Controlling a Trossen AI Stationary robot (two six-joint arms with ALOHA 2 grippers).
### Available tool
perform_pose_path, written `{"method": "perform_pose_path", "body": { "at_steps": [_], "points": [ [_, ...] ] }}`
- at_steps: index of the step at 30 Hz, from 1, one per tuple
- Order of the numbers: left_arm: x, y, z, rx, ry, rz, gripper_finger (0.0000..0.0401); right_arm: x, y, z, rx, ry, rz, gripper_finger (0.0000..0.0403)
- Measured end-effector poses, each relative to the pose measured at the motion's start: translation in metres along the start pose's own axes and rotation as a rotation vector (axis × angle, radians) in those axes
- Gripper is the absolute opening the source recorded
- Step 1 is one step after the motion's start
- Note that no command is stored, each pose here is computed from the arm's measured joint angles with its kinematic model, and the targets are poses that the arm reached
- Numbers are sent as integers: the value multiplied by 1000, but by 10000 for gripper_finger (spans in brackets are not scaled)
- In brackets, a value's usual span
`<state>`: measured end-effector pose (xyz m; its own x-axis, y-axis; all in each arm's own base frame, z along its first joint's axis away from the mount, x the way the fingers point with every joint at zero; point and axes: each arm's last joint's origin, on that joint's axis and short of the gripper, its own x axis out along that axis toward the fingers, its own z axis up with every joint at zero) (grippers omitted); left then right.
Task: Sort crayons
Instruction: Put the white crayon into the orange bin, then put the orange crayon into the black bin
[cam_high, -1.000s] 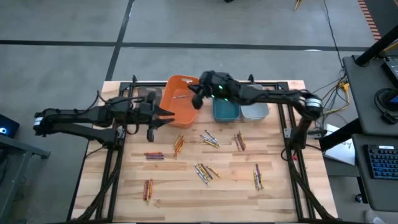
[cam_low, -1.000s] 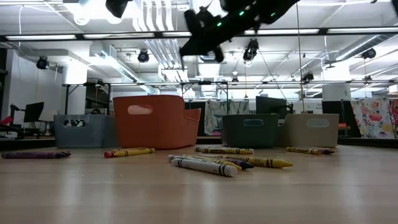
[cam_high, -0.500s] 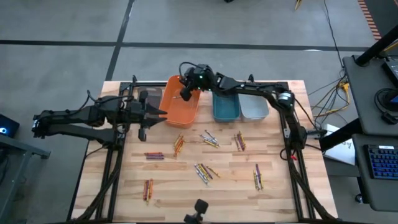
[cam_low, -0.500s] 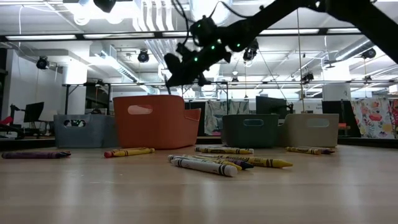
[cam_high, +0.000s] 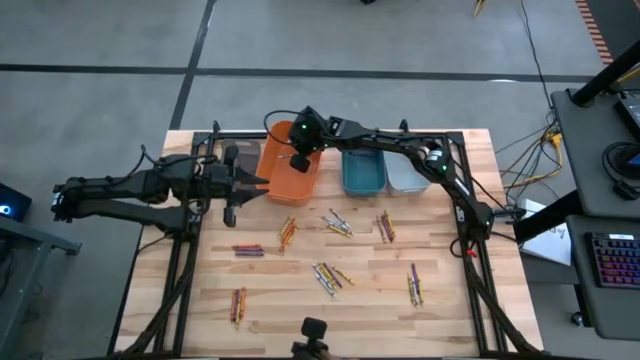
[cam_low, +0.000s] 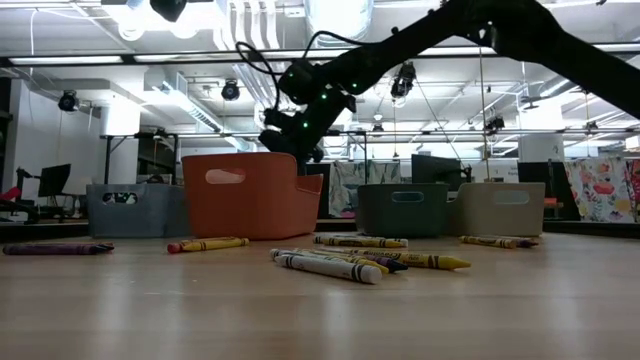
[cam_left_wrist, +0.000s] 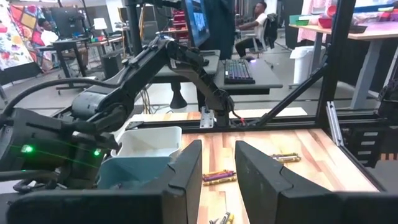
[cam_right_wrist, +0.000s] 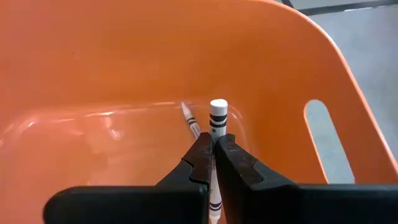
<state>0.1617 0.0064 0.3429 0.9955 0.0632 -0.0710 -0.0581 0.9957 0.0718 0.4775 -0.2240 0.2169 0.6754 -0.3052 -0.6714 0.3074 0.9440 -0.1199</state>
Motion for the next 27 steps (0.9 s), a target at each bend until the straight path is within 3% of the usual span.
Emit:
{"method": "perform_pose_path", "body": {
  "at_steps": [11,27],
  "points": [
    [1,0,-1,0,13,13,79,0,2,-1,-10,-1,72,15],
    [1,0,-1,-22,13,14,79,-5,5,2,13,-11,88,99]
  ]
}}
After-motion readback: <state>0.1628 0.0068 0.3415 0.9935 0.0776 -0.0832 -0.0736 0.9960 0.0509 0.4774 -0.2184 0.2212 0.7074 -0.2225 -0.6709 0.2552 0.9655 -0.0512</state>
